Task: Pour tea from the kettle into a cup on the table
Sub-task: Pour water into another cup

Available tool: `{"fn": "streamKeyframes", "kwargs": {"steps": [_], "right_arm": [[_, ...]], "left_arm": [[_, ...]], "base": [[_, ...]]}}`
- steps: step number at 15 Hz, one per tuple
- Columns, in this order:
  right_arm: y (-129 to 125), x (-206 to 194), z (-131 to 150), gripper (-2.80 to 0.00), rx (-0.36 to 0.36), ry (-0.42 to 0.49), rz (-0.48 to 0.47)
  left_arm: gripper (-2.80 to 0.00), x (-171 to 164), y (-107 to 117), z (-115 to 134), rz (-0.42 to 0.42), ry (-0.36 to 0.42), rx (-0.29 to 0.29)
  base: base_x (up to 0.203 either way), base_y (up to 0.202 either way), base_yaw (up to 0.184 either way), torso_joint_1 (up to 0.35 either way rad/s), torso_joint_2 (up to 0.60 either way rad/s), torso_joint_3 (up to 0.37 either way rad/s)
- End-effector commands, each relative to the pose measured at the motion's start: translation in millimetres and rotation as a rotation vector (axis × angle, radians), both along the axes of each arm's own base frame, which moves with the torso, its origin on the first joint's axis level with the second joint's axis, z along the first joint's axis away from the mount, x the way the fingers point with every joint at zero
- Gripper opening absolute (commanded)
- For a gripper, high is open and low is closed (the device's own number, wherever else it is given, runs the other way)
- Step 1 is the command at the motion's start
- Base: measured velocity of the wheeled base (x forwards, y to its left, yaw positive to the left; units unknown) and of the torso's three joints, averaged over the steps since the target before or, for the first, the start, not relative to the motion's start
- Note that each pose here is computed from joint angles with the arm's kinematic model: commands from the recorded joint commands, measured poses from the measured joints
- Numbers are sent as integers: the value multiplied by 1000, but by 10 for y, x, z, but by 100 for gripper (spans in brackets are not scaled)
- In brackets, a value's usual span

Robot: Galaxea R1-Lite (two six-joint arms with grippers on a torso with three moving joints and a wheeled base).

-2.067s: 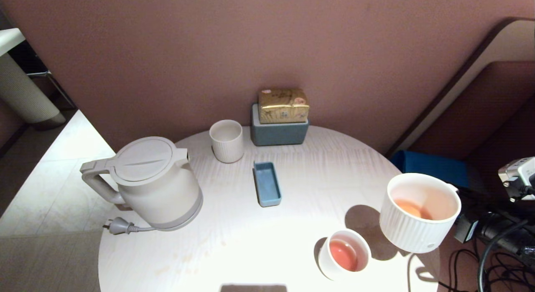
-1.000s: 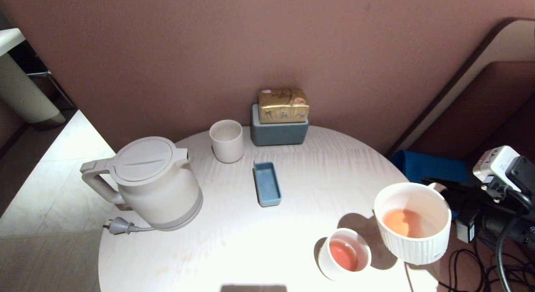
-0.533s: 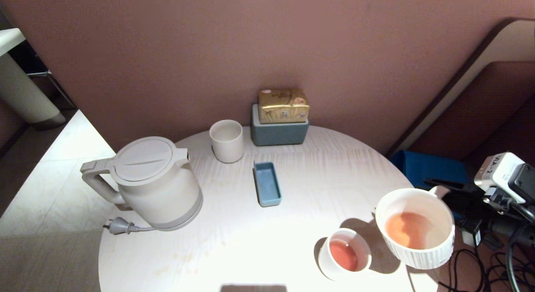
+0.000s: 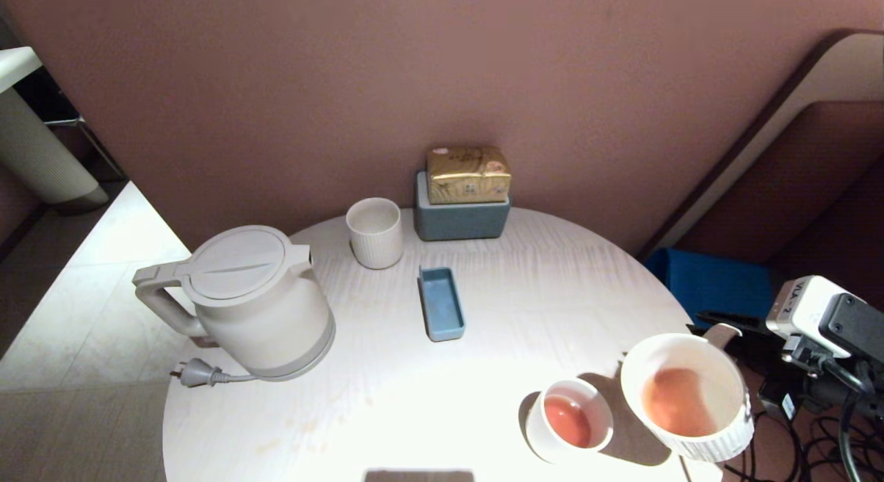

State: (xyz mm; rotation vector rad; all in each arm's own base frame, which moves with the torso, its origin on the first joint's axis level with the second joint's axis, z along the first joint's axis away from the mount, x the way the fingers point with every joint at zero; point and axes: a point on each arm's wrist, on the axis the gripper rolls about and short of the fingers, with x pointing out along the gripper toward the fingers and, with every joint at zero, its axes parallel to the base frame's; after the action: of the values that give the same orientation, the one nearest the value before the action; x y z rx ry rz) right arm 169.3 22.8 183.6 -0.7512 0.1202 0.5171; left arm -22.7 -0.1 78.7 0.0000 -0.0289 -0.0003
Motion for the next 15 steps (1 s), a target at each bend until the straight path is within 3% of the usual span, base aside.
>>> {"fn": "streamKeyframes", "kwargs": {"steps": [1, 15], "right_arm": [[11, 49, 14, -280, -25, -12, 14], [175, 310, 80, -280, -209, -78, 47]], "left_arm": [[-280, 0, 0, 0, 0, 0, 0], [-280, 0, 0, 0, 0, 0, 0]], "base": [[0, 0, 0, 0, 0, 0], [0, 0, 0, 0, 0, 0]]}}
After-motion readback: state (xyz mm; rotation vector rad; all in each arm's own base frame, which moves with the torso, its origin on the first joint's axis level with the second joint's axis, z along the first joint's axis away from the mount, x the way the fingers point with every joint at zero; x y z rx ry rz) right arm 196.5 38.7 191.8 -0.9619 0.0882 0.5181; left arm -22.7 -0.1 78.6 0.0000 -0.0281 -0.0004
